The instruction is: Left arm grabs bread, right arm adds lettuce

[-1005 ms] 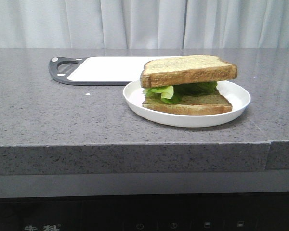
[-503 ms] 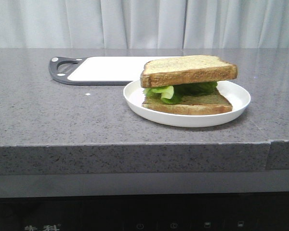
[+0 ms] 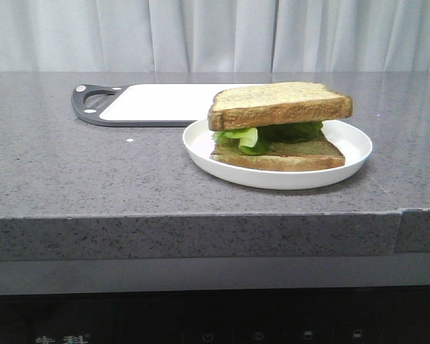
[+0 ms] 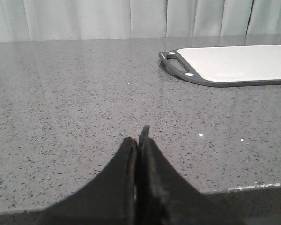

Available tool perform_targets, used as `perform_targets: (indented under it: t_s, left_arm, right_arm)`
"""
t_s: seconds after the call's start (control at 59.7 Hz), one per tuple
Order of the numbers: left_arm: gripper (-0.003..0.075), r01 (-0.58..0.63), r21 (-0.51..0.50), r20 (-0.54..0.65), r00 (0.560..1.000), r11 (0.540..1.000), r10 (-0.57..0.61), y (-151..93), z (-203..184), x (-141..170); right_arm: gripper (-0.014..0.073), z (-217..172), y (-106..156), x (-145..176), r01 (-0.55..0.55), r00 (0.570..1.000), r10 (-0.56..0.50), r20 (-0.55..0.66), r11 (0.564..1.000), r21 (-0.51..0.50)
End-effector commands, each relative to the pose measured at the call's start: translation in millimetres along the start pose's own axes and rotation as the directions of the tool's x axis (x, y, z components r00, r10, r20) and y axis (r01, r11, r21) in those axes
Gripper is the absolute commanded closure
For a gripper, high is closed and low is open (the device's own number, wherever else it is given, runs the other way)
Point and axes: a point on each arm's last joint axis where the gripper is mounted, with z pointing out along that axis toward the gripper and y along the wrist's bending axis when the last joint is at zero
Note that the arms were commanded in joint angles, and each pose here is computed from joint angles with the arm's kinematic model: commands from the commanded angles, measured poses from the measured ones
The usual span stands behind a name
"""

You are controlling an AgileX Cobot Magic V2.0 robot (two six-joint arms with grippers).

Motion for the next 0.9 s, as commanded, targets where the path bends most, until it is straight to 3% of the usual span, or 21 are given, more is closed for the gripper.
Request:
perform_targets:
  t_s: [0.0,0.452,0.653,0.888]
  left_arm:
    - [0.0741,0.014,-0.005,0.100,0.995,1.000,-0.013,1,-1,-7]
    - [0.0741,0.014,-0.005,0.100,0.995,1.000,-0.013,1,-1,-7]
    - [0.0741,0.014,-0.005,0.100,0.995,1.000,-0.013,1,-1,-7]
    - [0.0741,0.014,-0.005,0.100,0.995,1.000,-0.013,1,-1,-7]
  right_arm:
    - [0.0656,-1,-1,-15,-0.006,0.996,0.004,0.091,1.000,0.021]
    - [0.0656,1,-3,-8,-0.010,0.996,0.007,0.089,0.999,0.032]
    - [0.0656,2,-19,20,-0.037,0.987,0.004,0.161,0.978,0.205]
    - [0.0656,-1,-33,74,-0.040,0.994,0.002,0.108,0.936,0.349]
